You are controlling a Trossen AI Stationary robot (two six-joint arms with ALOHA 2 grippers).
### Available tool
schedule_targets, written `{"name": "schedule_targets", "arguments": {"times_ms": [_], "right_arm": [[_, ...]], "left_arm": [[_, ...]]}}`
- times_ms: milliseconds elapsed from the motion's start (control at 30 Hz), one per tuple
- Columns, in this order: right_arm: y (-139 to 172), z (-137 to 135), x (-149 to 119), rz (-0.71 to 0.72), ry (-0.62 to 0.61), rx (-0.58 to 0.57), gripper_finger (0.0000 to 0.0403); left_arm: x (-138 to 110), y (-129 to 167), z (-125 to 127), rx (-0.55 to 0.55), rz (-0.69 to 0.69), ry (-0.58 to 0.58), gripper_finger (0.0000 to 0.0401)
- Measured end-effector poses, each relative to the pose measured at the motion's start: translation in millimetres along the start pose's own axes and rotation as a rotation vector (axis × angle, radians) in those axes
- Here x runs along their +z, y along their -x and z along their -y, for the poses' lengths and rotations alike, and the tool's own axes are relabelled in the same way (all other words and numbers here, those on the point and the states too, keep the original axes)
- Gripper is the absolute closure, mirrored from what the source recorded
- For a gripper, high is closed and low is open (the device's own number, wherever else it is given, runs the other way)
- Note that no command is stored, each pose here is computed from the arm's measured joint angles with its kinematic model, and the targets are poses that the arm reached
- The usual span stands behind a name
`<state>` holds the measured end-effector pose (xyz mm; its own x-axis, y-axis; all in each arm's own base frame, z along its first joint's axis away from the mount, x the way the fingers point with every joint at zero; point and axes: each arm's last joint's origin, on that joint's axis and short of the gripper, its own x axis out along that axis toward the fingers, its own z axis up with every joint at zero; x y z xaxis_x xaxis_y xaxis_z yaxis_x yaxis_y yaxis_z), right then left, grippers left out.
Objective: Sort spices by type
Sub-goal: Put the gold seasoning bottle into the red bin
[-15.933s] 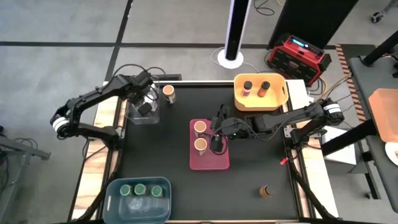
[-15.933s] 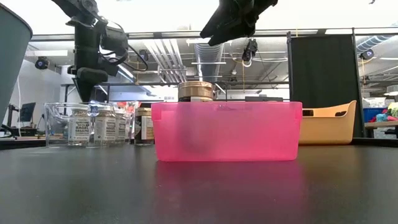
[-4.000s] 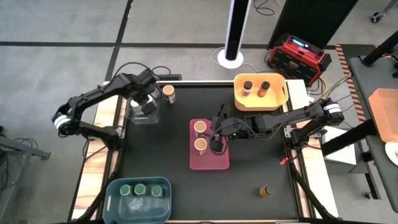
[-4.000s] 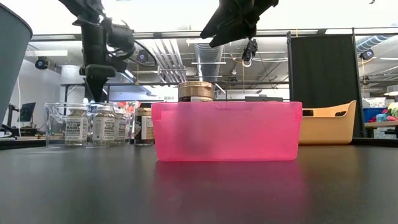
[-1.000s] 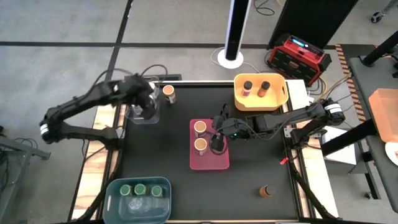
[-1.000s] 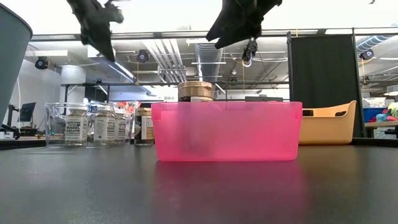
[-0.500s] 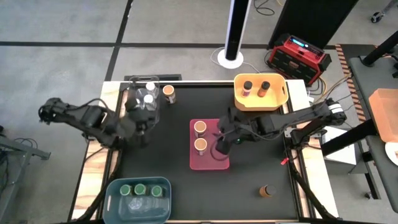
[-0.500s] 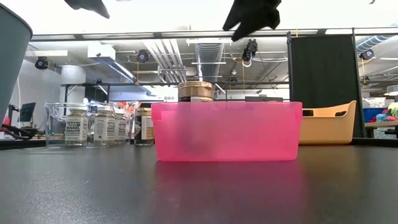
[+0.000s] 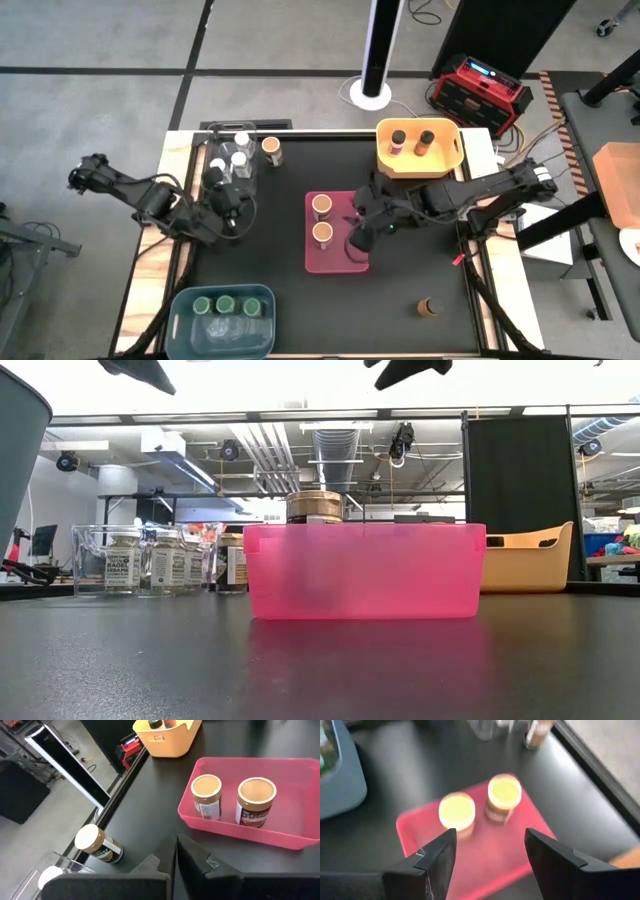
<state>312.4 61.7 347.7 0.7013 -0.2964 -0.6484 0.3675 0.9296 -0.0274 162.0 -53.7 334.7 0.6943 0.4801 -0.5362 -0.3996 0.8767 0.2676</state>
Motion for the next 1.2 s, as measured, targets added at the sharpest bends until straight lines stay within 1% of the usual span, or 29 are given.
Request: {"name": "schedule_targets", "arguments": {"times_ms": [133, 267, 333, 433, 500, 567, 667, 733, 800, 900, 1067, 1200], "right_arm": [[12.9, -8.6, -13.1, -0.101, -0.032, -0.008, 0.0178], [24.2, -17.0, -30.7, -0.201, -0.042, -0.03, 0.0178], [30.3, -21.3, -38.3, -0.236, -0.036, -0.038, 0.0176], [38.1, -27.2, -46.2, -0.26, -0.029, -0.04, 0.0172], [42.3, -30.3, -49.5, -0.26, -0.013, -0.04, 0.0169], [46.5, -31.8, -51.5, -0.245, 0.007, -0.049, 0.0165], [51.2, -29.9, -52.9, -0.21, 0.027, -0.081, 0.0157], [54.1, -26.1, -53.1, -0.196, 0.036, -0.105, 0.0151], [58.3, -21.3, -52.6, -0.175, 0.048, -0.134, 0.0145], [64.3, -12.5, -50.0, -0.134, 0.065, -0.166, 0.0135], [67.9, 7.7, -42.0, -0.075, 0.068, -0.235, 0.0116], [67.0, 25.7, -35.9, -0.072, 0.066, -0.275, 0.0101]], "left_arm": [[0.9, -5.4, 6.0, 0.022, -0.004, -0.016, 0.0401], [8.0, -13.5, 12.6, 0.067, 0.038, -0.022, 0.0401], [13.2, -19.2, 12.8, 0.038, 0.026, -0.043, 0.0401], [23.0, -31.1, 7.8, -0.056, -0.023, -0.056, 0.0401], [29.3, -41.1, -0.8, -0.102, -0.06, -0.067, 0.0401], [35.6, -51.8, -13.4, -0.125, -0.098, -0.075, 0.0401], [45.0, -68.2, -41.6, -0.124, -0.143, -0.064, 0.0401], [49.3, -79.0, -62.0, -0.131, -0.176, -0.049, 0.0393], [50.7, -90.9, -81.4, -0.144, -0.229, -0.041, 0.0375], [53.2, -111.2, -109.0, -0.135, -0.289, -0.038, 0.033], [51.3, -154.9, -148.3, -0.13, -0.393, -0.103, 0.023], [44.5, -186.9, -176.8, -0.156, -0.501, -0.092, 0.0159]]}}
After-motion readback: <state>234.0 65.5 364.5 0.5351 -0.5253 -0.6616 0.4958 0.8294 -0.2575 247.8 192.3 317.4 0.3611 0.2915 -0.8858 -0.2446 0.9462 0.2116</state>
